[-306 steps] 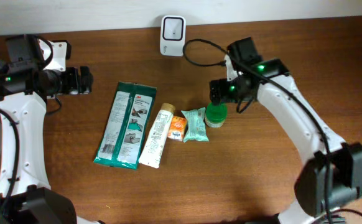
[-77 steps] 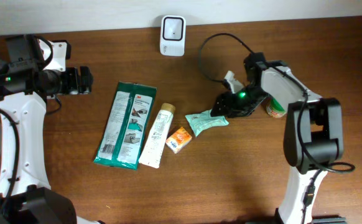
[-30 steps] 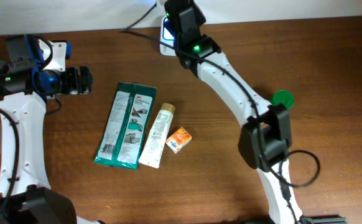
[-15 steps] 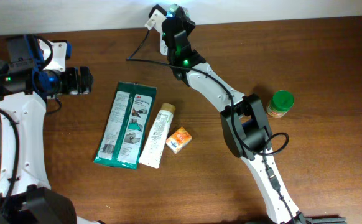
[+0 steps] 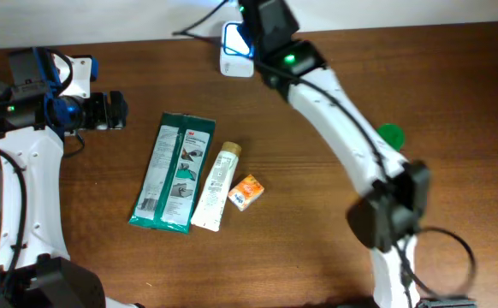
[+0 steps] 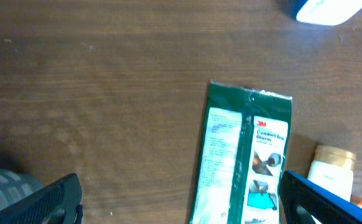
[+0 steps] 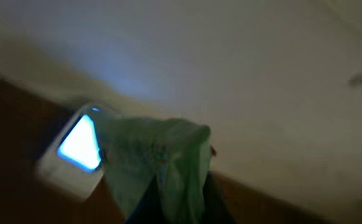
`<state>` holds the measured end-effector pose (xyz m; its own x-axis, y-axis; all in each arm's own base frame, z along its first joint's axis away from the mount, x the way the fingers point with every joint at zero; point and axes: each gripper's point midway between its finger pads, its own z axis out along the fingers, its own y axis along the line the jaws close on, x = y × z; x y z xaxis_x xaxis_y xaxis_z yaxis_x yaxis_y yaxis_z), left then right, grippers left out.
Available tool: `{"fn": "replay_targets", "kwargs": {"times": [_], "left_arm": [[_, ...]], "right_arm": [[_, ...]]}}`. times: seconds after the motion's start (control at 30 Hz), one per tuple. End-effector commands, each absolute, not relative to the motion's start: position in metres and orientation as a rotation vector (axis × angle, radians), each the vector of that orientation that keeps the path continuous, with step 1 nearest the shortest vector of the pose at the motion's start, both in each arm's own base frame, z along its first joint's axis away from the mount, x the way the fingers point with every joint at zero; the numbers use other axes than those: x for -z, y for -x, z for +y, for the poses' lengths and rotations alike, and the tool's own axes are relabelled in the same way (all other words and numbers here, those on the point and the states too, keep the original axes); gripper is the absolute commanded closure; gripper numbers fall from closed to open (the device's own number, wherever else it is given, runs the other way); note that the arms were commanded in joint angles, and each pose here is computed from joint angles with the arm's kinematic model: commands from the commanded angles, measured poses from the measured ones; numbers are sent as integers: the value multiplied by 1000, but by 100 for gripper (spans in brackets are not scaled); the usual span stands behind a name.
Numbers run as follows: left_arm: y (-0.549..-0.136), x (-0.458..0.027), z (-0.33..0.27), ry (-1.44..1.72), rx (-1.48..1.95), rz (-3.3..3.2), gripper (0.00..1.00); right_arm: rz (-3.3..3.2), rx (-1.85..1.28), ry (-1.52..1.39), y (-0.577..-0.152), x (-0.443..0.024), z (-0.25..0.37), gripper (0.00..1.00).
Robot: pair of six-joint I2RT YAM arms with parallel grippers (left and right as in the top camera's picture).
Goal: Scan the item barcode
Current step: 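Set the mint-green packet down beside the jar, right gripper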
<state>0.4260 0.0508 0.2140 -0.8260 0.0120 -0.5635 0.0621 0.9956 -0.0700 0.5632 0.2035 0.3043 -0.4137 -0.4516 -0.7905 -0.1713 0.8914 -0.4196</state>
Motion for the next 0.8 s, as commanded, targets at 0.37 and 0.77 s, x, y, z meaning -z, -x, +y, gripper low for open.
{"fn": "replay_targets", "kwargs": {"times": [0.37,0.77], "left_arm": [[-427,-221,52,-71,111,2519,1],[-427,-221,52,-71,111,2519,1]], "right_arm": [[2890,-71,-339,-477,-132,-37,96],[2891,-347,-118,-463,-181,-7,32]]}}
